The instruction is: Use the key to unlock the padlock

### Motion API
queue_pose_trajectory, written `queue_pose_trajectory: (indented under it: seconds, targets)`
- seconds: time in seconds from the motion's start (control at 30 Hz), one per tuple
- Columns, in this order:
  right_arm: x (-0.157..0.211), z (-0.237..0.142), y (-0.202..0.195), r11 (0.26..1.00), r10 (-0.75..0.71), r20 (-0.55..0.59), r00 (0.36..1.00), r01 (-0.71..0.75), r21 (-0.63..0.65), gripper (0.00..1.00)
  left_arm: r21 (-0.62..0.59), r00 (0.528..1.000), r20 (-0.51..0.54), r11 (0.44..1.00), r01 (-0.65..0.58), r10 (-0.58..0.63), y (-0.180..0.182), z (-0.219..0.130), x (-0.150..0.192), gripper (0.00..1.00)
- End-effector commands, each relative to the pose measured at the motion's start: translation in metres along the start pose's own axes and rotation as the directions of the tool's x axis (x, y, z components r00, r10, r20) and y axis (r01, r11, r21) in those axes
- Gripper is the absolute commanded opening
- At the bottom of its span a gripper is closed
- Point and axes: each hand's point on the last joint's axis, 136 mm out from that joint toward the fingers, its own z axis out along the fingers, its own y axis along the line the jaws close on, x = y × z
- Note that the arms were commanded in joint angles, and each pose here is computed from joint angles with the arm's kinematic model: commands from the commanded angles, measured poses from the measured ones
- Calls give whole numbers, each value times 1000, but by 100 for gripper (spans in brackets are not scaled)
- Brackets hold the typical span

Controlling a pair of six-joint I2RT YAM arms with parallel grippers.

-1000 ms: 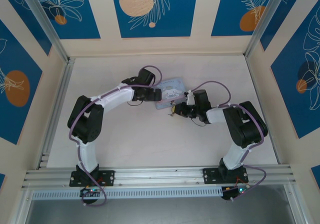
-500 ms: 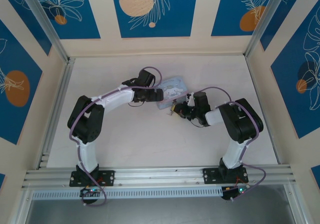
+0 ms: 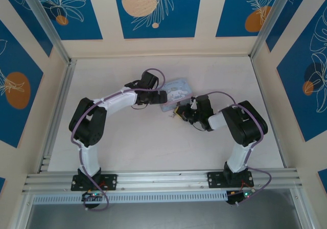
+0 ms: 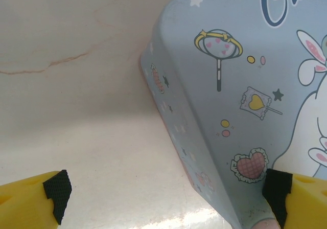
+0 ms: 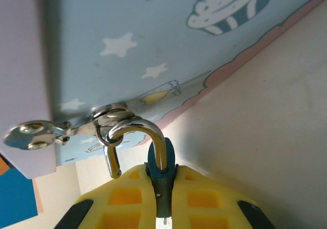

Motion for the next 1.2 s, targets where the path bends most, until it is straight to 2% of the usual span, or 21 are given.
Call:
queue_pose_trajectory:
  seconds: [0.0, 0.43, 0.77, 1.17]
  targets:
    - [6, 0, -29, 991, 88, 6, 996, -88, 104, 0, -103, 991, -137, 994, -21, 7, 27, 22, 43, 98]
    - [-42, -14, -16, 993, 78, 74, 994, -84, 82, 0, -120, 985, -170, 992, -26, 6, 31, 28, 51, 97]
    - [-64, -22, -9, 997, 15, 35, 999, -17, 72, 0, -119, 982, -188, 993, -26, 3, 31, 31, 53, 96]
    - [-96, -37, -14, 996, -13, 54, 998, 8, 84, 0, -126, 980, -198, 992, -28, 2, 32, 33, 55, 95]
